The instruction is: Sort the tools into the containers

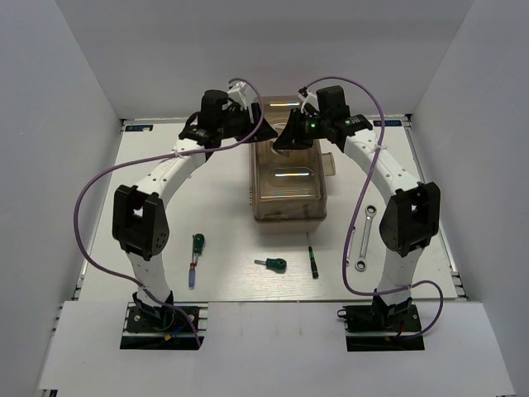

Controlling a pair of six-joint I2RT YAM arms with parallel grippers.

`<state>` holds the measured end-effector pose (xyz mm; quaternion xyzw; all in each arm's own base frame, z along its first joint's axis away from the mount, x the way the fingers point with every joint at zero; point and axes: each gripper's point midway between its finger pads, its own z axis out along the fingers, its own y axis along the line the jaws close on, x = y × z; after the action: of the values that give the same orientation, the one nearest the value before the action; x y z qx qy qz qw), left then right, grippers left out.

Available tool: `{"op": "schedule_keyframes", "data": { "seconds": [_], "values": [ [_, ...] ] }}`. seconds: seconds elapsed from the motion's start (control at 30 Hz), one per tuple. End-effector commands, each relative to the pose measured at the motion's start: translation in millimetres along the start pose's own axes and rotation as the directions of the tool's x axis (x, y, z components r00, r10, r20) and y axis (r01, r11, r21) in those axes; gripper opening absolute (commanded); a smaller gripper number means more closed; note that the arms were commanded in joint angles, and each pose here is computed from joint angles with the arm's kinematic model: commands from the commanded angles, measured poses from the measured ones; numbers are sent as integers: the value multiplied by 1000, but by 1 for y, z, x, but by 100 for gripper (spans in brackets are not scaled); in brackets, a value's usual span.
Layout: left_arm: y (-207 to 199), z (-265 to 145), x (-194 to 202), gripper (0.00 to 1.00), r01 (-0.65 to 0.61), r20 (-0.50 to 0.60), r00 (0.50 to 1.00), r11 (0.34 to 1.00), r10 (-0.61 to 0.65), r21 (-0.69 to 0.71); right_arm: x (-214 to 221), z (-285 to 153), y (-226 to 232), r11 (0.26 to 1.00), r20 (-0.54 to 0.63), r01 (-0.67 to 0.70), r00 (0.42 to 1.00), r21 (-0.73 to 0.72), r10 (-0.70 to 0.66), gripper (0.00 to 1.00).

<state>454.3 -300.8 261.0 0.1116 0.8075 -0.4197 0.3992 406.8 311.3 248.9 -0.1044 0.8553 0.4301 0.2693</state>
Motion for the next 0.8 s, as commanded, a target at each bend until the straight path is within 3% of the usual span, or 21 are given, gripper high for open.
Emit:
{"op": "schedule_keyframes", "data": {
  "seconds": [0.0,0.47,0.6,0.77],
  "values": [
    [-14,-3,-19,66,-21,31,999,1000,21,12,-19,-6,30,994,60,57,997,-97,-51,24],
    [-7,17,-3,60,19,-39,999,1000,-19,-5,-17,-9,33,991,62,48,997,-123,-41,24],
    [-5,24,-2,53,25,-56,998,1000,-24,7,-16,-9,32,991,62,45,997,-128,-37,22],
    [-12,33,7,48,30,-92,995,999,-27,29,-18,-16,31,991,79,60,996,-122,-51,33]
  ]
}}
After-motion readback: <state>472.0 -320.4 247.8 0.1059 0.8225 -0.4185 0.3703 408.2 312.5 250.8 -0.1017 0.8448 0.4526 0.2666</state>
